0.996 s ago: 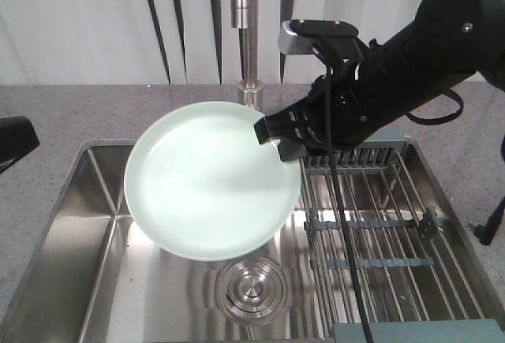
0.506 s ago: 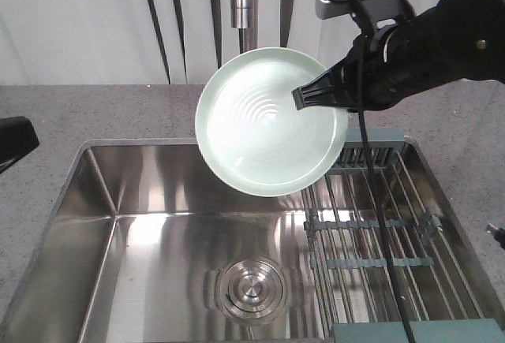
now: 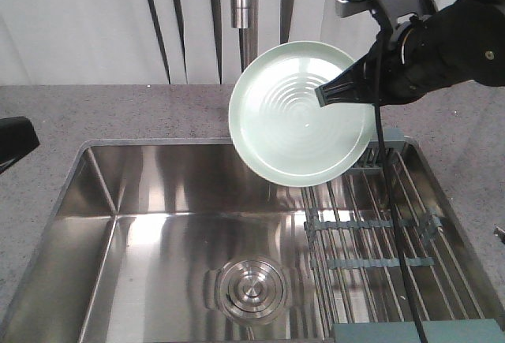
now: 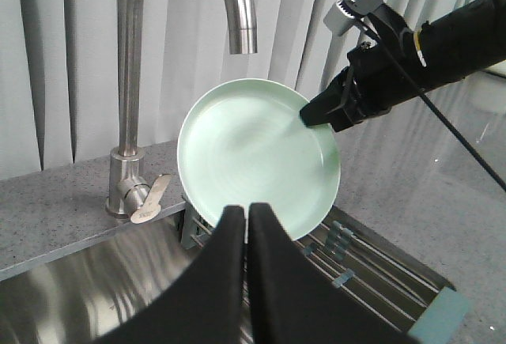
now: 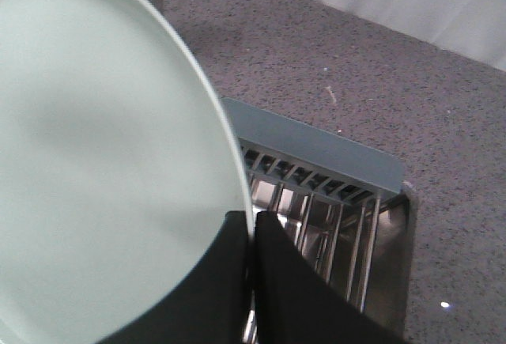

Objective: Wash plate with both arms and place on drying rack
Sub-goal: 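Lower the plate onto the grey drying rack and open the right gripper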

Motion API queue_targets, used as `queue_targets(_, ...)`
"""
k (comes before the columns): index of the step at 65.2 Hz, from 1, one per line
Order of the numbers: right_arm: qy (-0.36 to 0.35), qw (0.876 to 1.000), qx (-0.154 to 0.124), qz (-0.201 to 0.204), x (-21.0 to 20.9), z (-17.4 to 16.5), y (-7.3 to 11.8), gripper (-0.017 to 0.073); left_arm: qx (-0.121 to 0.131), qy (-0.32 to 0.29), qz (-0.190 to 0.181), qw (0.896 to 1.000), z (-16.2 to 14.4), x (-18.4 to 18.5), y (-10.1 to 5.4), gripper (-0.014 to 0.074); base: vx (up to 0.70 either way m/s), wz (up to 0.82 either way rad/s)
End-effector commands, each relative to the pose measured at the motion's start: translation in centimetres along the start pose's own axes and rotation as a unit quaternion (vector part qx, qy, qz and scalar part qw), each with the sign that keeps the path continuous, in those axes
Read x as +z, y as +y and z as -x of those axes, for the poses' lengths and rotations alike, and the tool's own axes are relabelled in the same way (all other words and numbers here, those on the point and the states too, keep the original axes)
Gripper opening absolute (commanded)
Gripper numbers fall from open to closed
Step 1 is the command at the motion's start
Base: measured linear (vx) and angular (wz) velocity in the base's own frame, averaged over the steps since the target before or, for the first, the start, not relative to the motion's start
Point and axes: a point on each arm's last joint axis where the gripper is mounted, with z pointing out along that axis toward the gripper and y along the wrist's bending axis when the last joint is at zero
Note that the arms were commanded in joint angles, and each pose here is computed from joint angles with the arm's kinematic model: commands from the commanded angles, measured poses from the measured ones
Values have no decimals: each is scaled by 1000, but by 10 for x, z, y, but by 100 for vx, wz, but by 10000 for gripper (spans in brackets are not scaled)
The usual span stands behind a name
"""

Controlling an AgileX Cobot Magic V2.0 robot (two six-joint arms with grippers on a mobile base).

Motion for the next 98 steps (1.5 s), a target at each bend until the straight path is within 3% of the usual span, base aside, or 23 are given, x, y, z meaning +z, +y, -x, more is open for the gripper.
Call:
queue_targets(1, -67, 997, 19, -40, -18, 14, -28, -5, 20, -3, 13, 1000, 6, -2, 0, -6, 0, 0)
queue_targets(11, -43, 994, 55, -89, -14, 6, -70, -3, 20, -3, 13, 1000, 6, -2, -1, -6, 0, 0)
queue_targets(18, -23, 991, 74, -110, -11, 0, -90, -3, 20, -3, 13, 1000, 6, -2, -1, -6, 0, 0)
queue_targets(24, 7, 991, 65, -117, -5, -7, -98, -3, 20, -3, 13, 1000, 6, -2, -1, -6, 0, 0)
queue_targets(35, 77, 990, 34, -110, 28, -17, -96, -3, 20, -3, 13, 1000, 6, -2, -1, -6, 0, 0)
queue_targets(55, 189, 978, 15, -87, 89, -40, -87, -3, 20, -3, 13, 1000, 6, -2, 0, -6, 0, 0)
queue_targets(78, 242, 969, -4, -56, 108, -52, -81, 1, 20, -3, 13, 1000, 6, -2, 0, -6, 0, 0)
queue_targets(87, 244, 968, -5, -56, 108, -53, -81, 36, 20, -3, 13, 1000, 6, -2, 0, -6, 0, 0)
queue_targets(98, 245, 968, -6, -57, 108, -53, -81, 161, 20, -5, 17, 1000, 6, -2, 0, -6, 0, 0)
